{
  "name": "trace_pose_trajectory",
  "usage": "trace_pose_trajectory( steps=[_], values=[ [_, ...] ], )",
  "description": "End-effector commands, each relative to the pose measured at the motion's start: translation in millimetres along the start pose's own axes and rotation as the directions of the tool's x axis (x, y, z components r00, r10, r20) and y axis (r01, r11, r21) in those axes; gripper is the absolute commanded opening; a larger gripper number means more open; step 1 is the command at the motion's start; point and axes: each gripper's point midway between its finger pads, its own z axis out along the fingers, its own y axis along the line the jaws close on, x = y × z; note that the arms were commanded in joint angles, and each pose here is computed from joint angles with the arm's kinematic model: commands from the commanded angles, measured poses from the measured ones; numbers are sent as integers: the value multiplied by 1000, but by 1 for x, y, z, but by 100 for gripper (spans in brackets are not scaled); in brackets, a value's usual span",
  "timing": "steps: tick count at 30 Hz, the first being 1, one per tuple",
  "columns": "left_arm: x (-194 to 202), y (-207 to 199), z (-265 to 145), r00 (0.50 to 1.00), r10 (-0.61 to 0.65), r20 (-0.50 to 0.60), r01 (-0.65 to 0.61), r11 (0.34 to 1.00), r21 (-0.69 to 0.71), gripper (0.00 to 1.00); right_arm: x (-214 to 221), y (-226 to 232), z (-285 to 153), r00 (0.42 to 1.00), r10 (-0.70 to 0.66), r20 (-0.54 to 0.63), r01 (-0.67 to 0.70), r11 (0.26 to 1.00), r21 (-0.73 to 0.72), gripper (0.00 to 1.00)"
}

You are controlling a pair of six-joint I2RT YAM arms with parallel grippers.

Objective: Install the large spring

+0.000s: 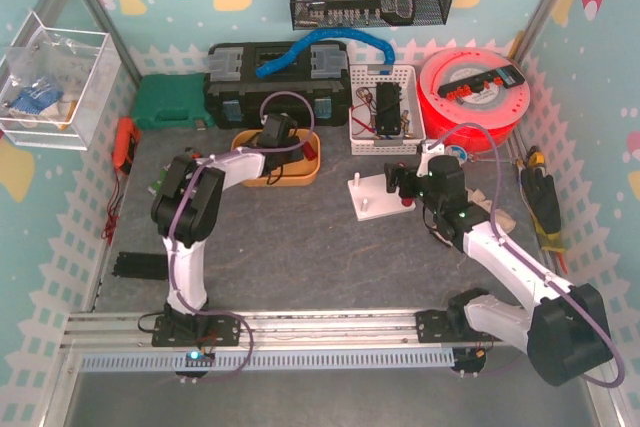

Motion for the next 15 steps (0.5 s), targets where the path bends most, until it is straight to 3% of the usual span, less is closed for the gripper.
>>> trace_pose_trajectory(
  steps=[1, 6, 15],
  values=[
    [-47, -26, -43, 989, 38, 143, -50, 996, 80, 13, -8, 16, -1, 1000, -8, -29, 6, 998, -62, 98],
    [-67, -40, -80, 963, 80, 259, -121, 982, 145, 12, -10, 33, -6, 998, 24, -63, -34, 988, -151, 97],
    [-40, -95, -152, 879, 223, 422, -370, 877, 305, 9, -17, 63, -16, 992, 15, -129, -52, 957, -286, 95]
  ],
)
